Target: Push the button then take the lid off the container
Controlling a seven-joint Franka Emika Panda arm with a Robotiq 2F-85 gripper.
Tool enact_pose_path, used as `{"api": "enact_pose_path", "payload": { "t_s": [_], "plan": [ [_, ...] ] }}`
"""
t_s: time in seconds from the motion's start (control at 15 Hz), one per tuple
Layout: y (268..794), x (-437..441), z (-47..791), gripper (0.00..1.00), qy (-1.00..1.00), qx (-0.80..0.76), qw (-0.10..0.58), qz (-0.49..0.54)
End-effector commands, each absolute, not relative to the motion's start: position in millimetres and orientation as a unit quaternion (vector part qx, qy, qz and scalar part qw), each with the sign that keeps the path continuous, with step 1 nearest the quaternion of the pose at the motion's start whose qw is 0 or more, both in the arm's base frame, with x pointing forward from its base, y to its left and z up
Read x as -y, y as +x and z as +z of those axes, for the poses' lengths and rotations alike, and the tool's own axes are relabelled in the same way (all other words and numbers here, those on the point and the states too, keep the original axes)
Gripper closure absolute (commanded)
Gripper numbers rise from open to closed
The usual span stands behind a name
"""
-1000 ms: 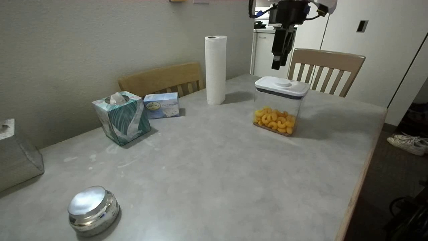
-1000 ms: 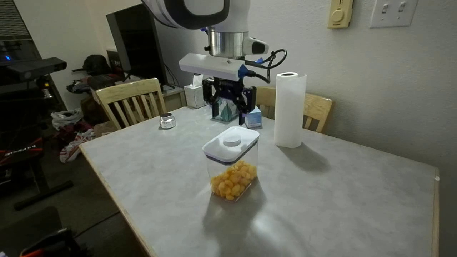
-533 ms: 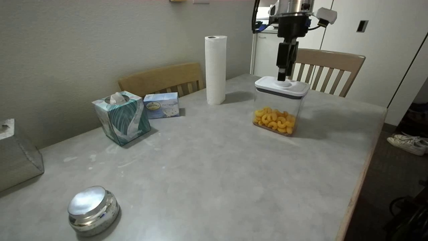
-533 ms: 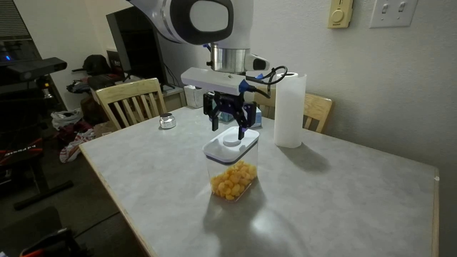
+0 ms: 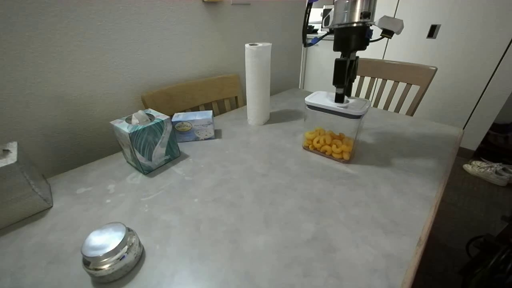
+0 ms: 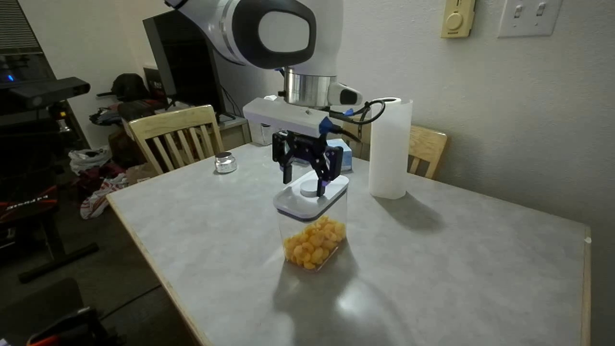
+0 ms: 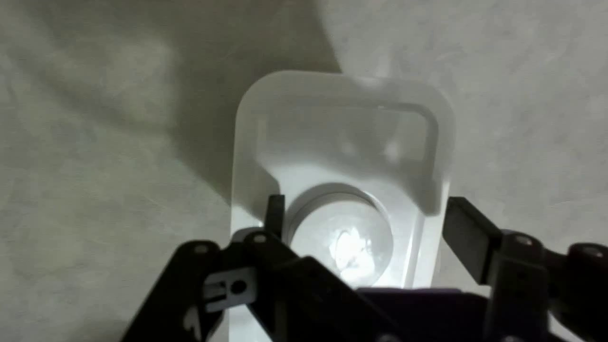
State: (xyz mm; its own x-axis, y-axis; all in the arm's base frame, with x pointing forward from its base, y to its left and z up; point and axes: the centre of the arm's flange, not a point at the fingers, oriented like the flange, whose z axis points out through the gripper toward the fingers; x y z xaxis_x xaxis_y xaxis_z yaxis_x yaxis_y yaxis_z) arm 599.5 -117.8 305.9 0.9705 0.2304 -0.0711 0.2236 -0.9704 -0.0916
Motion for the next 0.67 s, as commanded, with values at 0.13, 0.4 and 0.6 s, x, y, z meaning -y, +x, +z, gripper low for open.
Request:
{"api": "enact_pose_path", "payload": {
  "t_s": [0.13, 0.4, 0.6],
  "plan": [
    [599.9, 124.2, 302.7, 0.15, -0.992, 0.11, 0.037, 0.046],
    [601.9, 126.4, 301.6, 0.15, -0.993, 0.107, 0.038, 0.042],
    [604.0, 127.2, 300.5, 0.15, -0.993, 0.106, 0.038, 0.034]
  ]
}}
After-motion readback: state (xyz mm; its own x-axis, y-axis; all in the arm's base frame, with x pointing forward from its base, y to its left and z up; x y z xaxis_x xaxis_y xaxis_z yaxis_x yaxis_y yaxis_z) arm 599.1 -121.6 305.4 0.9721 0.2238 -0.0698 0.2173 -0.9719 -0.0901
